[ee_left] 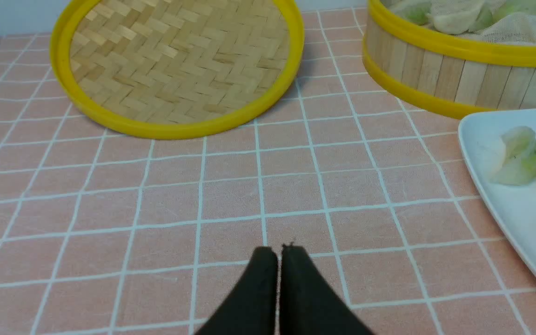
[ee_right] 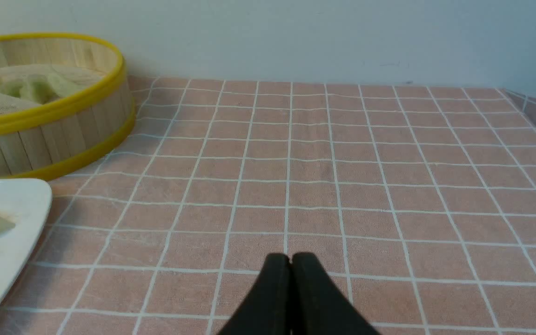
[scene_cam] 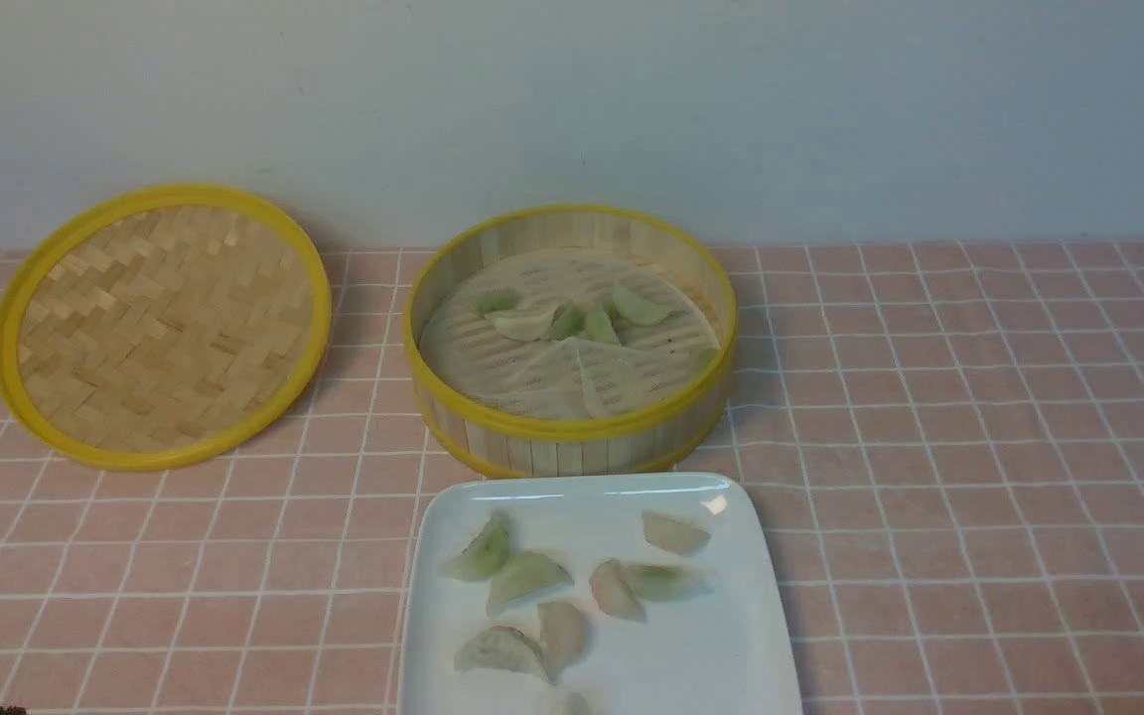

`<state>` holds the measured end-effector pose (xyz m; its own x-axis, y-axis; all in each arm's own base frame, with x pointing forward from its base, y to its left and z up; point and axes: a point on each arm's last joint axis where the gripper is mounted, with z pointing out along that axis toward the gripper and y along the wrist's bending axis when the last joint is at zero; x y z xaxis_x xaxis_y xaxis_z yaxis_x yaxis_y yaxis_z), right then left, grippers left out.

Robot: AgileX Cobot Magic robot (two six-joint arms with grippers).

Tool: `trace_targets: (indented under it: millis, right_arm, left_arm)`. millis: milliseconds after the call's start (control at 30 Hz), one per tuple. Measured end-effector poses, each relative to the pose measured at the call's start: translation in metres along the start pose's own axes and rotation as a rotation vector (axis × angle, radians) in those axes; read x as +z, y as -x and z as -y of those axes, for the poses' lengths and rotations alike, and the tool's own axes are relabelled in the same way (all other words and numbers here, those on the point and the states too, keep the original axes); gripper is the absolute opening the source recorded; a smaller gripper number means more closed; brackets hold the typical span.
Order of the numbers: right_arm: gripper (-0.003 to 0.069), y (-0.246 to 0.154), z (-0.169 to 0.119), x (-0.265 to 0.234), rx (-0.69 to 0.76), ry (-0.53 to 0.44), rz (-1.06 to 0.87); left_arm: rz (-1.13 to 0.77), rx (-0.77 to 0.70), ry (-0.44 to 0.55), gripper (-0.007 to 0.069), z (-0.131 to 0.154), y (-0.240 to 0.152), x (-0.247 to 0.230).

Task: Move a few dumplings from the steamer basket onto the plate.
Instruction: Use the left arm to grab a dumpling from the steamer

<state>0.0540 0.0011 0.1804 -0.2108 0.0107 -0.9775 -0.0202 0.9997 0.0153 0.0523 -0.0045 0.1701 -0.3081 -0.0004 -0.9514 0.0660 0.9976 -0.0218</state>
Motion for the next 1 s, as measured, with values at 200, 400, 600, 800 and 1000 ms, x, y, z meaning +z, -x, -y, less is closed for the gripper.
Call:
trace_targets:
  millis: [200, 400, 600, 800, 1000]
  right_arm:
    - [-0.0015, 0.000, 0.000, 0.000, 0.000, 0.000, 0.000]
    - [-0.0015, 0.000, 0.000, 0.000, -0.001, 0.000, 0.000]
    - [-0.0015, 0.000, 0.000, 0.000, -0.001, 0.000, 0.000]
    - [-0.0015, 0.000, 0.000, 0.000, -0.001, 0.000, 0.000]
    - [-0.0015, 0.000, 0.000, 0.000, -0.001, 0.000, 0.000]
  left_arm:
    - [0.000, 0.000, 0.000, -0.0006, 0.000, 0.000, 0.000]
    - [0.000, 0.033, 0.012, -0.0006, -0.001, 0.000, 0.000]
    - [-0.001, 0.047, 0.017, -0.0006, -0.002, 0.000, 0.000]
    - [0.030, -0.032, 0.001, -0.0006, 0.000, 0.002, 0.000]
    - [0.343, -0.479, -0.084, -0.0006, 0.000, 0.031, -0.005]
